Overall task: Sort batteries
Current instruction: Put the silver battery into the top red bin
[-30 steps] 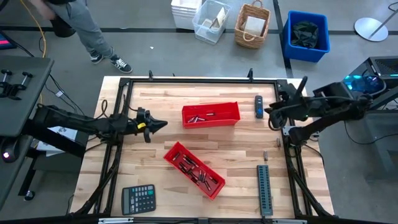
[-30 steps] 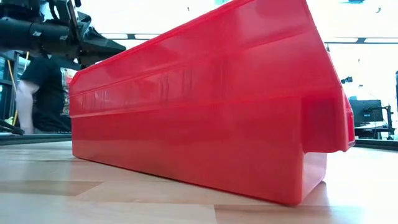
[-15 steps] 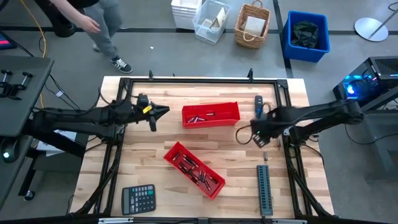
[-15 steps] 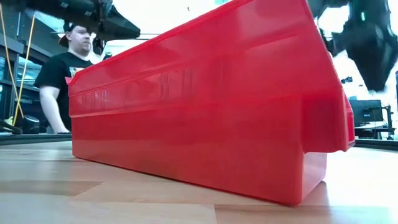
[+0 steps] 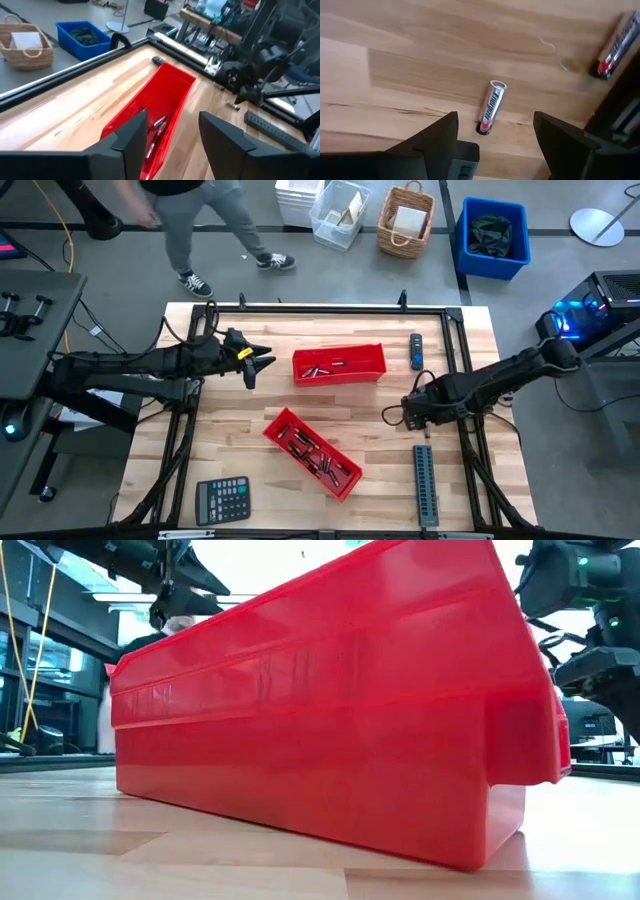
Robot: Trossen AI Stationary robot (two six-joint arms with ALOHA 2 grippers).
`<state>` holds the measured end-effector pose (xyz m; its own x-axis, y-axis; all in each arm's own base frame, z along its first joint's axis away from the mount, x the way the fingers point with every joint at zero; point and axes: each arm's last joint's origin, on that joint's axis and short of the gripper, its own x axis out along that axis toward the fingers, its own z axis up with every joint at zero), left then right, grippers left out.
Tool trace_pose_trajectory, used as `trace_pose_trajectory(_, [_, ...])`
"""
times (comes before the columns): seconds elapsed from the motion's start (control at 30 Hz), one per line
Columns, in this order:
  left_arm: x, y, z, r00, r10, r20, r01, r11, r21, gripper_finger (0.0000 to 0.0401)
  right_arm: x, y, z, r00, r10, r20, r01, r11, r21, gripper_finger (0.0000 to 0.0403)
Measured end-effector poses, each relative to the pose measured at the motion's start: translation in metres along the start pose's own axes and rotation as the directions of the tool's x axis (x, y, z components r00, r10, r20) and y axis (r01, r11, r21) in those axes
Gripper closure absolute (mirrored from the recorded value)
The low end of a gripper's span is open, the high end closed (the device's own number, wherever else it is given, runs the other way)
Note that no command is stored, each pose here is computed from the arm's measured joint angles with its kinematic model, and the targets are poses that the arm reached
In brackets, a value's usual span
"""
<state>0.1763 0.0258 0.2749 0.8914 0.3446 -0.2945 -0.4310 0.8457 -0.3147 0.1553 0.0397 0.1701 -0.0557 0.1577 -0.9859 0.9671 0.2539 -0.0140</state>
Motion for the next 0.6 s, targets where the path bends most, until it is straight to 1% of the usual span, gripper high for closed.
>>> trace_pose_trajectory(0.17, [0.000, 0.001, -0.002, 1.000, 0.007, -0.018, -0.007, 1.000, 0.005, 0.0229, 0.008, 0.004, -0.005, 0.999, -0.050, 0.019, 0.048, 0.997, 0.064, 0.0147])
trace_pose_trajectory(0.27, [0.000, 0.001, -0.002, 1.000, 0.007, -0.018, -0.007, 1.000, 0.005, 0.0229, 0.016, 0.010, -0.006, 0.997, -0.071, 0.010, 0.070, 0.995, 0.072, 0.0147])
trace_pose_trajectory(0.37, [0.000, 0.001, -0.002, 1.000, 0.009, -0.022, -0.009, 1.000, 0.007, 0.0229, 0.027, 0.014, -0.006, 0.992, -0.126, 0.012, 0.125, 0.989, 0.085, 0.0155])
trace_pose_trajectory(0.43, [0.000, 0.001, -0.002, 1.000, 0.010, -0.025, -0.010, 1.000, 0.014, 0.0229, 0.034, 0.017, -0.004, 0.986, -0.165, 0.011, 0.163, 0.983, 0.088, 0.0166])
trace_pose_trajectory(0.5, [0.000, 0.001, -0.003, 0.999, 0.008, -0.031, -0.007, 1.000, 0.017, 0.0229, 0.041, 0.019, -0.003, 0.985, -0.174, 0.001, 0.174, 0.981, 0.083, 0.0182])
trace_pose_trajectory(0.6, [0.000, 0.001, -0.004, 0.999, 0.011, -0.037, -0.010, 1.000, 0.018, 0.0229, 0.051, 0.021, 0.001, 0.989, -0.144, -0.043, 0.148, 0.983, 0.105, 0.0218])
